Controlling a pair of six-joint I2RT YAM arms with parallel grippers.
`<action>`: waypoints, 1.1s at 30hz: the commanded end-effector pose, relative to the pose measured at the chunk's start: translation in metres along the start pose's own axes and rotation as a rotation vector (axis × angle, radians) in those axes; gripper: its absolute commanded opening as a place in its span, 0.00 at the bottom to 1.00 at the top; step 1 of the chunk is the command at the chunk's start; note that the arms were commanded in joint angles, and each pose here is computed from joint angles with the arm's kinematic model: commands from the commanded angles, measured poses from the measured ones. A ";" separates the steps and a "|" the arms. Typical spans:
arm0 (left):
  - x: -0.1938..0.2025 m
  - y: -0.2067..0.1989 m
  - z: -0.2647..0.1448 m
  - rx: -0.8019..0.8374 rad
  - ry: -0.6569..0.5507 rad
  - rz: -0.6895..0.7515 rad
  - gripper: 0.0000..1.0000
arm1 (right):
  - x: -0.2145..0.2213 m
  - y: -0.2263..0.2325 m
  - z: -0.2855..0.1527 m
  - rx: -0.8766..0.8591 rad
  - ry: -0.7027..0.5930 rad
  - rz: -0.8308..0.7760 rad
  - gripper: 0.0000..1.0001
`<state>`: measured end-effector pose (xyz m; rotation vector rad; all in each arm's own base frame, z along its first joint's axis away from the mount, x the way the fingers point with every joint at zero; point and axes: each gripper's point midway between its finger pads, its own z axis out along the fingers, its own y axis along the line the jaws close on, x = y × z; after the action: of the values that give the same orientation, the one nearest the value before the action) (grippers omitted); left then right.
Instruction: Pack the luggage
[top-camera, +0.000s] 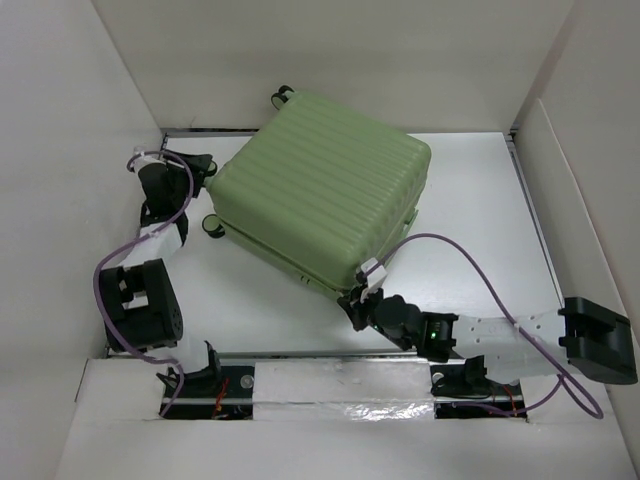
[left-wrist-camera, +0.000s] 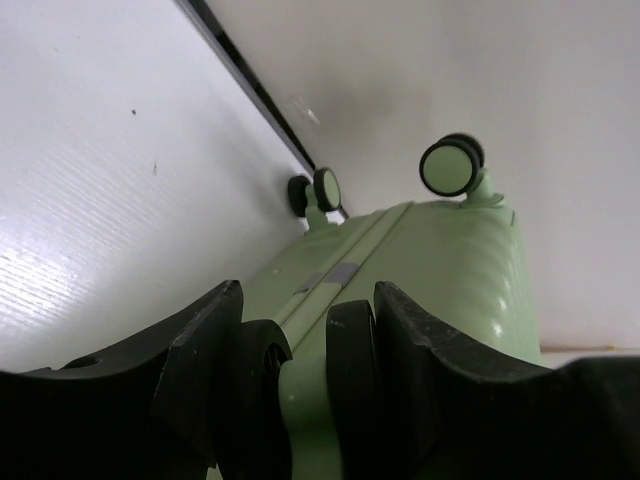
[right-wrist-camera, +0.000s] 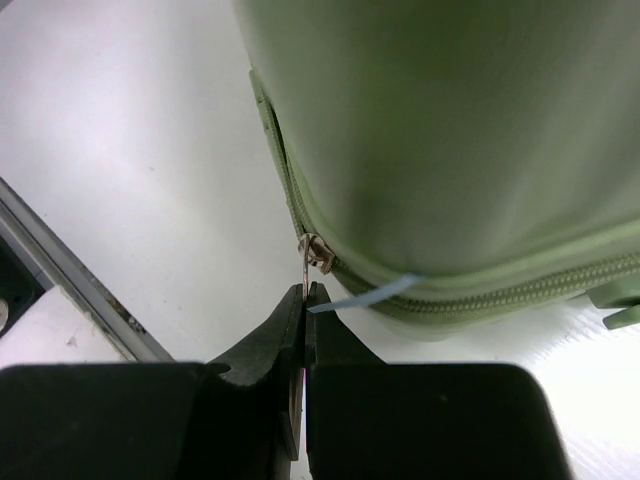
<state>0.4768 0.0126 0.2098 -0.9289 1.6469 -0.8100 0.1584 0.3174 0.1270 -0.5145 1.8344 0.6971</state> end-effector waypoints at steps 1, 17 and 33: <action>0.014 -0.052 -0.035 0.207 -0.065 0.105 0.00 | -0.081 0.024 -0.003 -0.110 -0.206 0.084 0.00; 0.205 -0.030 -0.187 0.317 0.182 0.211 0.00 | -0.128 -0.031 -0.027 -0.157 -0.218 -0.001 0.00; 0.234 -0.036 -0.240 0.365 0.266 0.228 0.00 | -0.089 0.148 0.042 -0.520 -0.127 -0.111 0.00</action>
<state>0.2372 -0.1744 0.2209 -0.5874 1.5547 -1.0680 0.1698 0.4021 0.1310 -0.8944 1.8299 0.6769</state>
